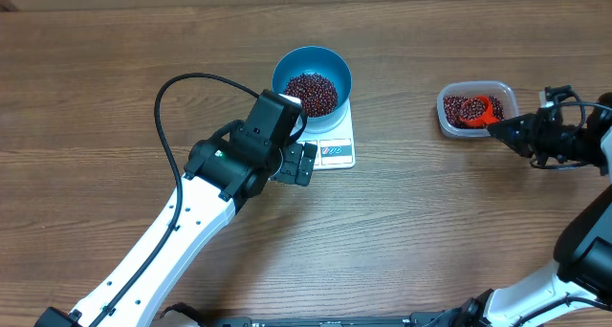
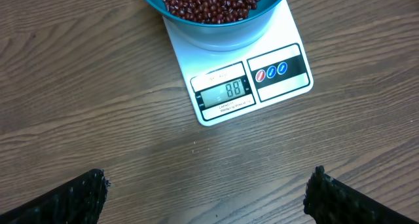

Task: Scoop item into bowl and weigh 150g on scale
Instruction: 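Dip the scoop into the red beans and drag it through, then lift the filled scoop with the right gripper over the teal bowl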

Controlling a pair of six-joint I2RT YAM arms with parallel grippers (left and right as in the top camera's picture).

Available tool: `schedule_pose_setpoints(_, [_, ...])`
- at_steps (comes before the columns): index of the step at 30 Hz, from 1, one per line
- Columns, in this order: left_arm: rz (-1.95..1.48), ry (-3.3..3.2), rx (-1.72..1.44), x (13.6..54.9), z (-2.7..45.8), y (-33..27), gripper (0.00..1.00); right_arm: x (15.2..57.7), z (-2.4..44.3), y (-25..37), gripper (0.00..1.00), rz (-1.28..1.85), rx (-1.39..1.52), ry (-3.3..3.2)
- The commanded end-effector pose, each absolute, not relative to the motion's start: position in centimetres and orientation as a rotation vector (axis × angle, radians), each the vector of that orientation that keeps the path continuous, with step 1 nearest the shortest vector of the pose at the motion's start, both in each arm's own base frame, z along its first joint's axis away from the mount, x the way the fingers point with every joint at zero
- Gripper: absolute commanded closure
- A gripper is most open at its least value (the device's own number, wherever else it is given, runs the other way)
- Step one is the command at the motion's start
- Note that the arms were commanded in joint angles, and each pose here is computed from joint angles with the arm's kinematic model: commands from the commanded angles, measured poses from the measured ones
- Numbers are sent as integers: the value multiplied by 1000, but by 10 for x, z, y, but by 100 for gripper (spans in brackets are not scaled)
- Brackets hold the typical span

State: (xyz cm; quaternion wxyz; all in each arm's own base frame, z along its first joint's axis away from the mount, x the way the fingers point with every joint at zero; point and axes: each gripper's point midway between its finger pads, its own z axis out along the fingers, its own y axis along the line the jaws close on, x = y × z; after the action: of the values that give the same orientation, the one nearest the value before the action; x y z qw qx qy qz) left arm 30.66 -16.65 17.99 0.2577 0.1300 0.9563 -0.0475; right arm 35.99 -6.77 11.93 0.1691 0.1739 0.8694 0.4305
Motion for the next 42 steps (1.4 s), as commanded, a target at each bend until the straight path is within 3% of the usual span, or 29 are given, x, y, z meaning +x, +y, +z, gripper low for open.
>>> schedule_pose_setpoints(1, [-126, 2590, 373, 305, 180, -166, 0, 359, 130, -63, 96, 1302, 436, 2398])
schedule_pose_setpoints(20, [-126, 2590, 373, 305, 180, -166, 0, 367, 160, -40, 96, 1507, 399, 2238])
schedule_pose_setpoints(42, [-126, 2590, 373, 305, 180, -166, 0, 401, 223, 94, 96, 1669, -45, 2277])
